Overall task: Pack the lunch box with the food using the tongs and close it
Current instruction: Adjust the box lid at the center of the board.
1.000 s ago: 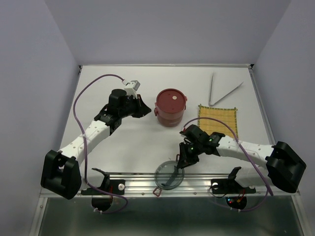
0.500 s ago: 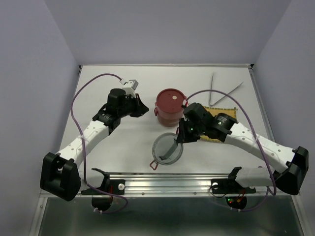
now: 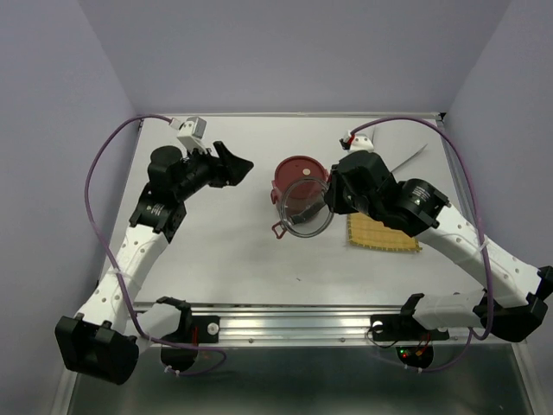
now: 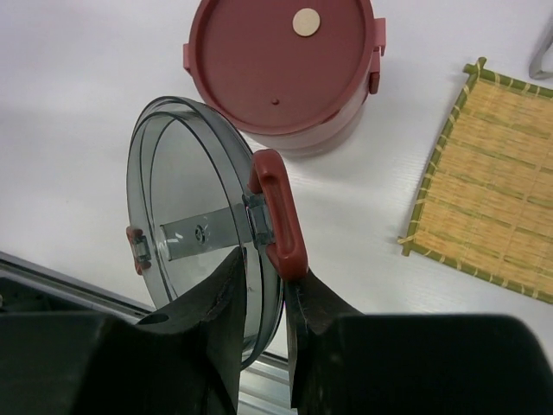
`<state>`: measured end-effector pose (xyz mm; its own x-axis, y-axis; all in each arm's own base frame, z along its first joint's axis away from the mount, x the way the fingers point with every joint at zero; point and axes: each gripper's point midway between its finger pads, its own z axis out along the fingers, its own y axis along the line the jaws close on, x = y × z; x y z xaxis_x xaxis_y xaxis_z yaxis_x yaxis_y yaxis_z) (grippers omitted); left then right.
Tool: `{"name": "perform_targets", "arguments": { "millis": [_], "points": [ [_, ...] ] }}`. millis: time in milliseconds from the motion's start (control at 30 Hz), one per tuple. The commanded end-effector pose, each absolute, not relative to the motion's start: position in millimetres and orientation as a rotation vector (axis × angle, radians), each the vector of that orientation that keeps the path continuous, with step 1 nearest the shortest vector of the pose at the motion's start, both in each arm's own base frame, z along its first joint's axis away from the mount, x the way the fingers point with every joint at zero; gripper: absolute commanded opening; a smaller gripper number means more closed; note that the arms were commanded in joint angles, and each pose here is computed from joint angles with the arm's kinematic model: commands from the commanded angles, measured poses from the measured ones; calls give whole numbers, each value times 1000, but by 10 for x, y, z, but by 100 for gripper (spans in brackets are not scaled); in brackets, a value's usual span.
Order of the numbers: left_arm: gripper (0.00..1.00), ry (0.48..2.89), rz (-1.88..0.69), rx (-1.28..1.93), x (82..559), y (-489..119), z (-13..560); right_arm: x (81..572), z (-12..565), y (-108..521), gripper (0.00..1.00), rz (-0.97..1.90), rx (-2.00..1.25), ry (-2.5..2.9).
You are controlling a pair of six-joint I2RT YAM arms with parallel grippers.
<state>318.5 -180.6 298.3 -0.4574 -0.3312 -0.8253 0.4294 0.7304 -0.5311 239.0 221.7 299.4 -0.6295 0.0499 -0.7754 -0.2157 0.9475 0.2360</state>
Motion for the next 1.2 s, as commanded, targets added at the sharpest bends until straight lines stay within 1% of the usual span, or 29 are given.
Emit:
{"name": "perform_targets", "arguments": {
  "millis": [0,33,100,133,167,400,567,900,1000,1067,1100,1167],
  "points": [
    [86,1747,-1073,230,2959,-1933,3271,2525,3168,2231,1,356,-117,2137],
    [87,1748,-1192,293,2801,-2035,3269,2526,3186,2232,1,359,-118,2133],
    [91,1664,-1322,405,2670,-2158,3334,2521,3239,2249,1,380,-125,2119],
    [93,1680,-1393,424,2592,-2199,3196,2513,3260,2262,1,393,-132,2115],
    [93,1650,-1470,480,2504,-2253,3219,2505,3285,2280,1,407,-145,2108],
    [94,1673,-1465,559,2507,-2305,2935,2403,3338,2544,1,563,-247,2108],
    [94,1678,-1475,583,2519,-2343,2894,2372,3451,2702,1,654,-300,2077],
    [89,1669,-1565,697,2323,-2396,2881,2402,3516,2879,1,717,-347,2040],
    [83,1655,-1579,707,2295,-2397,2926,2411,3523,2903,1,721,-358,2034],
    [72,1642,-1595,726,2259,-2402,2937,2433,3483,2912,1,708,-358,2042],
    [61,1644,-1601,725,2253,-2399,2944,2437,3462,2920,1,706,-361,2046],
    [49,1638,-1602,728,2249,-2403,2956,2446,3445,2932,1,704,-362,2049]
  ]
}}
